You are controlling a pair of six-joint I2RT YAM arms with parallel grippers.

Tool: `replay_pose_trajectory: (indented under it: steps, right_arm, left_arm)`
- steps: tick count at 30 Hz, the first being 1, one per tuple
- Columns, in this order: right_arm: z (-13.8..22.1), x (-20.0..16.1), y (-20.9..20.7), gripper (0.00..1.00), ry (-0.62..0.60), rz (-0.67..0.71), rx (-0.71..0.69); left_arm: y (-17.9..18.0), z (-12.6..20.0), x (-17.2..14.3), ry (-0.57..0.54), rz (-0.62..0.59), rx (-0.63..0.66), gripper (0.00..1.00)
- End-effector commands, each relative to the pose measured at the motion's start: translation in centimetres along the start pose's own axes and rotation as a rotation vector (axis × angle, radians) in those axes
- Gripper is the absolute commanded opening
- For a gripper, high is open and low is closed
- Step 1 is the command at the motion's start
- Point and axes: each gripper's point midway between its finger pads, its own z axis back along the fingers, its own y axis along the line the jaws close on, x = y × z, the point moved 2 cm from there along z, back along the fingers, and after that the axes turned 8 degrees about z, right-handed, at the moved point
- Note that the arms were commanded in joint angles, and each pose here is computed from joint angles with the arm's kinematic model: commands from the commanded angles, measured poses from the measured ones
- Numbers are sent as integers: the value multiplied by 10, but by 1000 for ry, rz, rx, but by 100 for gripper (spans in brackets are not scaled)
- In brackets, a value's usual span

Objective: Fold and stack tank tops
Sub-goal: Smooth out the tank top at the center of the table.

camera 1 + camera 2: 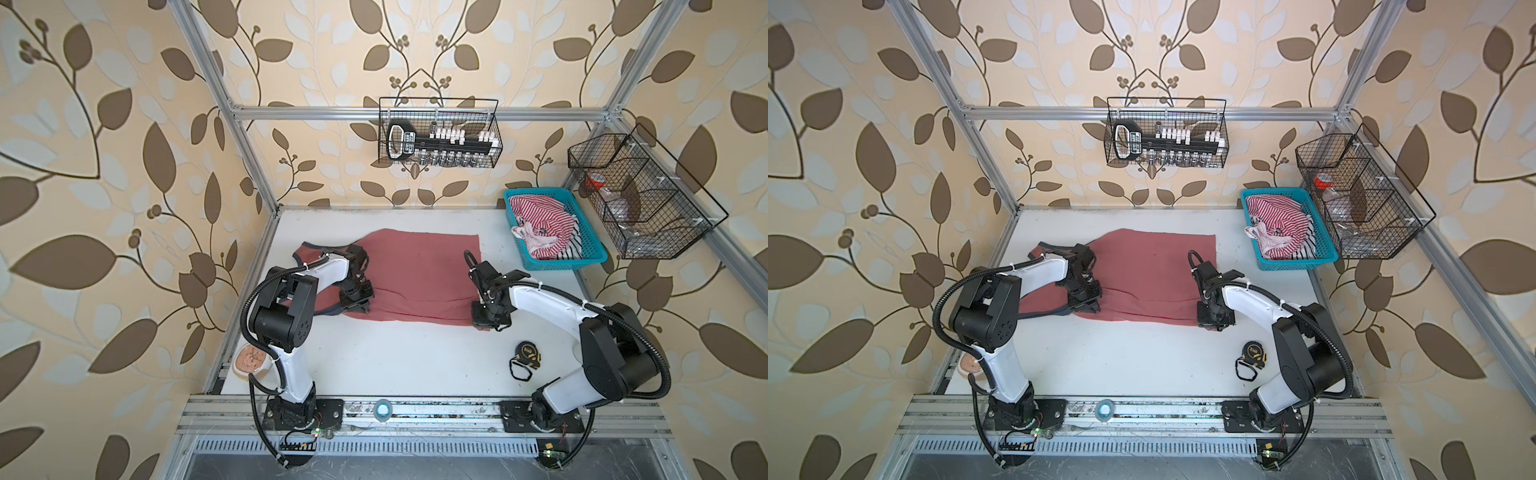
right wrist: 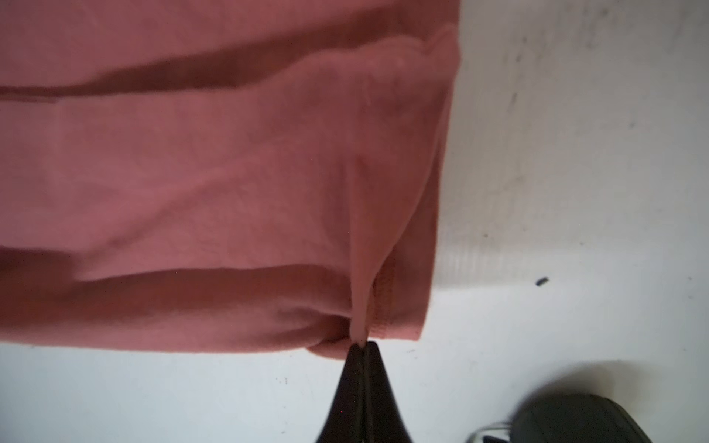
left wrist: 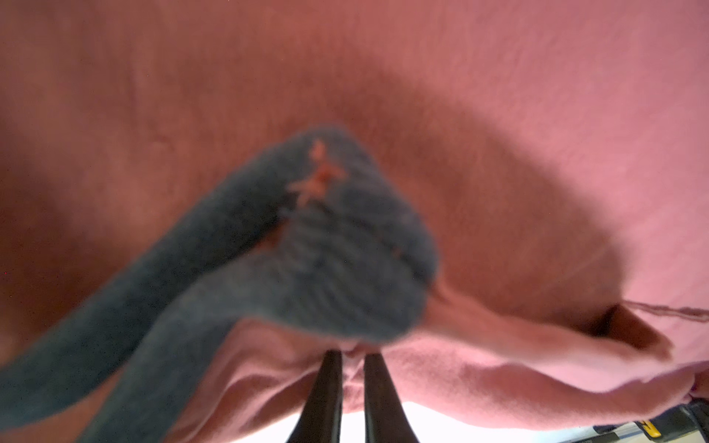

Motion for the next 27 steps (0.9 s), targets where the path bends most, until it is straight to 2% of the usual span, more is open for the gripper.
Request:
replay_pose_trajectory:
  steps: [1, 10, 13, 16, 20, 22, 27]
  right_arm:
    - [7, -14, -23, 0, 29, -3, -95]
    - [33, -20, -52, 0, -3, -48, -208]
    - [37, -14, -39, 0, -42, -57, -117]
    - [37, -6, -6, 0, -94, -58, 57]
    - [33, 4, 36, 20, -139, -49, 243]
    - [29, 5, 46, 24, -132, -38, 262]
    - [12, 2, 50, 24, -86, -22, 247]
  left_arm:
    - [46, -40, 3, 28, 76, 146, 14]
    - [49, -46, 4, 45, 108, 124, 12]
    - [48, -47, 3, 50, 110, 112, 11]
    - [47, -44, 4, 43, 107, 105, 11]
    - [45, -44, 3, 46, 105, 100, 11]
    - [46, -44, 2, 49, 105, 99, 11]
    - [45, -44, 1, 49, 103, 98, 11]
